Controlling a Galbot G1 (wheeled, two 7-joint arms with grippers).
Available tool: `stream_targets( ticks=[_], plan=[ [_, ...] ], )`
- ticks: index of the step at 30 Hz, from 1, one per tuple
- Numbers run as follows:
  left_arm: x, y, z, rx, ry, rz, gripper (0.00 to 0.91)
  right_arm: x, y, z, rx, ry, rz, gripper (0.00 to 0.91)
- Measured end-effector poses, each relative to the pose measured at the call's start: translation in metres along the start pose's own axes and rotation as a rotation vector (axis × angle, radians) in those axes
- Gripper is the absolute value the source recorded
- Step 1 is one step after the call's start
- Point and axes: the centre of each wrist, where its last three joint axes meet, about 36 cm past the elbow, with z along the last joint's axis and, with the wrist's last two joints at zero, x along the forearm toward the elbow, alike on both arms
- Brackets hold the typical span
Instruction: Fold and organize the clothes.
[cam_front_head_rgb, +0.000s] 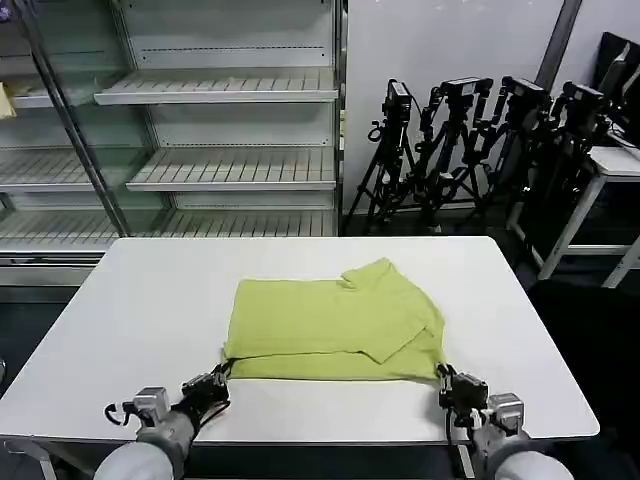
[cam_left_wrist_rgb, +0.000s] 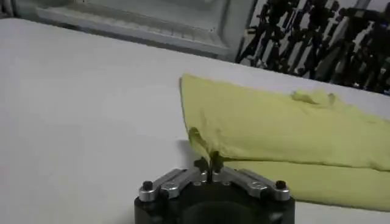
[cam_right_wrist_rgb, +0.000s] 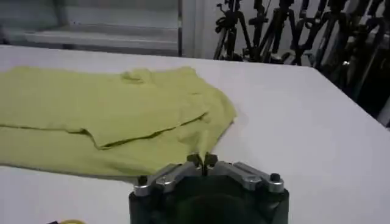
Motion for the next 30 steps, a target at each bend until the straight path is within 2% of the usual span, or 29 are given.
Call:
stream_targets(
  ticks=[11, 12, 13, 14, 15, 16, 22, 30],
  plan=[
    [0.044, -0.005, 0.011, -0.016, 0.038, -0.018, 0.030, 0.045, 0.008, 0.007, 0.040, 0.050, -0.012, 0.000],
    [0.047, -0.005, 0.012, -0.017, 0.042, -0.019, 0.030, 0.047, 0.008, 0.008, 0.042, 0.055, -0.011, 0.413],
    [0.050, -0.007, 0.013, -0.017, 0.047, -0.018, 0.091, 0.048, 0.009, 0.008, 0.043, 0.059, -0.012, 0.907],
    [0.053, -0.007, 0.014, -0.019, 0.052, -0.018, 0.373, 0.050, 0.010, 0.009, 0.043, 0.065, -0.012, 0.907],
    [0.055, -0.009, 0.015, -0.019, 0.056, -0.017, 0.715, 0.052, 0.010, 0.009, 0.044, 0.067, -0.013, 0.907],
    [0.058, -0.010, 0.016, -0.019, 0.061, -0.017, 0.907, 0.053, 0.010, 0.008, 0.045, 0.065, -0.013, 0.907],
    [0.068, -0.014, 0.014, -0.025, 0.070, -0.018, 0.907, 0.057, 0.008, -0.003, 0.060, 0.033, -0.010, 0.907],
    [0.075, -0.011, -0.002, -0.042, 0.030, -0.029, 0.907, 0.046, 0.002, -0.022, 0.064, -0.026, 0.008, 0.907]
  ],
)
